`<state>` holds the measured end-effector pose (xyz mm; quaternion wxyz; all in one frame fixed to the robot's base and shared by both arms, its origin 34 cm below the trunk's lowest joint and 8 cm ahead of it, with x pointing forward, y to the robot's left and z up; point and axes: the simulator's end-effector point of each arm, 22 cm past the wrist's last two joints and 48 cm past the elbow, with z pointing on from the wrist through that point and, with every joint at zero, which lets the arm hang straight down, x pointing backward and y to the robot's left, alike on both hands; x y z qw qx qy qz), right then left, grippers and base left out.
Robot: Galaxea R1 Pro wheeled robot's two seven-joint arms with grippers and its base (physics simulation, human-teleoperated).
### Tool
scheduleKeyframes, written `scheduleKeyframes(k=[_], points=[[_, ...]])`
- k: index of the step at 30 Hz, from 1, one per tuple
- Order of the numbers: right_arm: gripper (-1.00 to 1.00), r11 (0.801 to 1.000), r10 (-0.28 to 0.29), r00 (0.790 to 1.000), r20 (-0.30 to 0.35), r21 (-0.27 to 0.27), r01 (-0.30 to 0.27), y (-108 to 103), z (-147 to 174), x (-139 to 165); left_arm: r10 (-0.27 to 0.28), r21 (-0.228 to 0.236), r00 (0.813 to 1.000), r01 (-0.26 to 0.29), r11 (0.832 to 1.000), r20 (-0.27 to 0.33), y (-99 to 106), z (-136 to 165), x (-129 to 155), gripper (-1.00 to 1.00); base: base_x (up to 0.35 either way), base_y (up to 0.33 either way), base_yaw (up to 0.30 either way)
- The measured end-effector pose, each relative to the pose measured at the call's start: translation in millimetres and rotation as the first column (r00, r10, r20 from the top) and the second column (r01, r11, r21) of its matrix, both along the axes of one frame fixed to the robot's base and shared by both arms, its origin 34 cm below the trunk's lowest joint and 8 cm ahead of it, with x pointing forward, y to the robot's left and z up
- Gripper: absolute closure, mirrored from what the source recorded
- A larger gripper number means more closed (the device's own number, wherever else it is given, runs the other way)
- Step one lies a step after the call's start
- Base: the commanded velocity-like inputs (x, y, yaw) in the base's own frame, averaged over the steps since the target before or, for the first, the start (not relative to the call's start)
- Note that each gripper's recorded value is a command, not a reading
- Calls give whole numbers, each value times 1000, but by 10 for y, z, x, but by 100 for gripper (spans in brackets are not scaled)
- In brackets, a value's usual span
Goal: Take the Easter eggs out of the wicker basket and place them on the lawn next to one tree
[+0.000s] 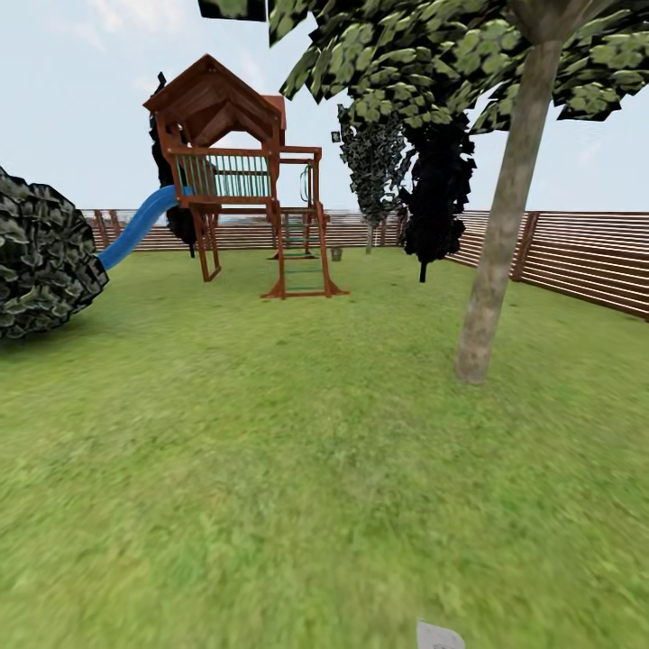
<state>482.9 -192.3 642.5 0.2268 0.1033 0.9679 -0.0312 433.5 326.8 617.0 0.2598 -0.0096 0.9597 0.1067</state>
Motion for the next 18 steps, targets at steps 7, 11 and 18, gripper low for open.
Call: scheduleKeyframes(k=[7,11,18], points=[[-100,1000,0,1000,0,0,0,0,0,0,0,-1,1000,0,1000,0,-5,0,0,-100,253,0,0],[-100,1000,1,1000,2,1,-1,10,2,3,-1,-1,1000,1,1000,0,-5,0,0,-100,253,0,0],[-100,1000,1,1000,5,3,-1,28,7,9,-1,1,1000,1,1000,0,8,1,0,-100,253,0,0]])
